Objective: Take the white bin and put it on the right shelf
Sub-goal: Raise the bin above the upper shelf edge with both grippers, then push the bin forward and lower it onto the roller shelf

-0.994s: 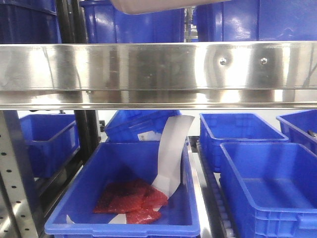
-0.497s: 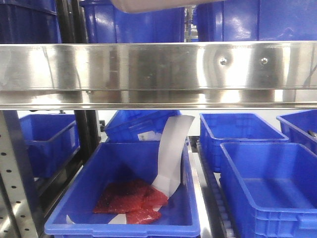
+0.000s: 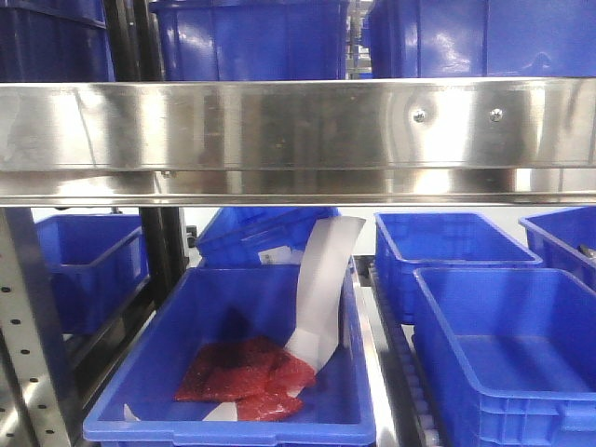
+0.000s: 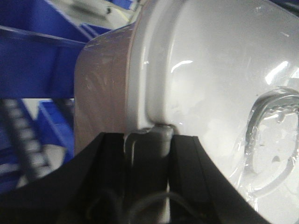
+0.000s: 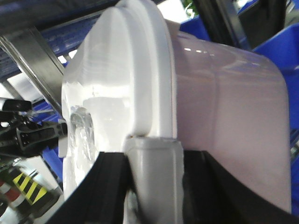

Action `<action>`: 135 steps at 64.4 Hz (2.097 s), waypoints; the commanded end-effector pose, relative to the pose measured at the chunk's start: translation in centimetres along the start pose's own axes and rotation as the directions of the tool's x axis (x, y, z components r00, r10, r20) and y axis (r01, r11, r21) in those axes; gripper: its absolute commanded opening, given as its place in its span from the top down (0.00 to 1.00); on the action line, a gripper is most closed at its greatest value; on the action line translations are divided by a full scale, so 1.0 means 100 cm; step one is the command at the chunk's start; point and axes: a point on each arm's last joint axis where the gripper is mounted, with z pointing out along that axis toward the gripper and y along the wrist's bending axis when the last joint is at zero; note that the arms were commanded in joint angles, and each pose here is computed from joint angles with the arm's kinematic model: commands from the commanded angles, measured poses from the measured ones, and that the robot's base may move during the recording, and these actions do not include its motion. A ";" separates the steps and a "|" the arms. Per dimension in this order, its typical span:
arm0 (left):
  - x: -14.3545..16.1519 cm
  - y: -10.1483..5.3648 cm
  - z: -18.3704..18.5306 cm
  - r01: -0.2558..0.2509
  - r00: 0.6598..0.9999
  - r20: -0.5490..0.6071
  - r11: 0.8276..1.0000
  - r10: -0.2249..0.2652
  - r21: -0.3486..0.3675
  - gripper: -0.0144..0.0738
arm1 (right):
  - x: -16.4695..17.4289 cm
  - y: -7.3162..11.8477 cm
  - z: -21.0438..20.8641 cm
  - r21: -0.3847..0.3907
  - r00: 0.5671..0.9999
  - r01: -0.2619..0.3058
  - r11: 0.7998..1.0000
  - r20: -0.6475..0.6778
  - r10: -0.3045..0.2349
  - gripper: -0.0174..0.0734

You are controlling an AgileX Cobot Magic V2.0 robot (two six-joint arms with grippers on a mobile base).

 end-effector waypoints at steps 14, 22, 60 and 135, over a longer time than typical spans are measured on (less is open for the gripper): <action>0.008 -0.029 0.013 0.012 0.995 -0.102 0.963 0.016 0.269 0.98 | 0.041 0.034 0.056 -0.347 0.975 -0.155 0.925 -0.203 0.088 0.74; 0.015 -0.015 0.023 0.043 0.991 -0.132 0.964 -0.009 0.261 0.98 | 0.053 0.016 0.068 -0.327 0.964 -0.198 0.924 -0.238 0.122 0.74; 0.031 -0.027 0.038 0.025 0.972 -0.229 0.955 0.045 0.295 0.43 | 0.056 0.010 0.071 -0.314 0.960 -0.201 0.928 -0.250 0.124 0.10; 0.016 -0.015 -0.004 -0.343 0.901 -0.373 0.888 0.220 -0.306 0.44 | 0.018 -0.030 0.015 0.227 0.896 0.403 0.887 -0.298 -0.331 0.11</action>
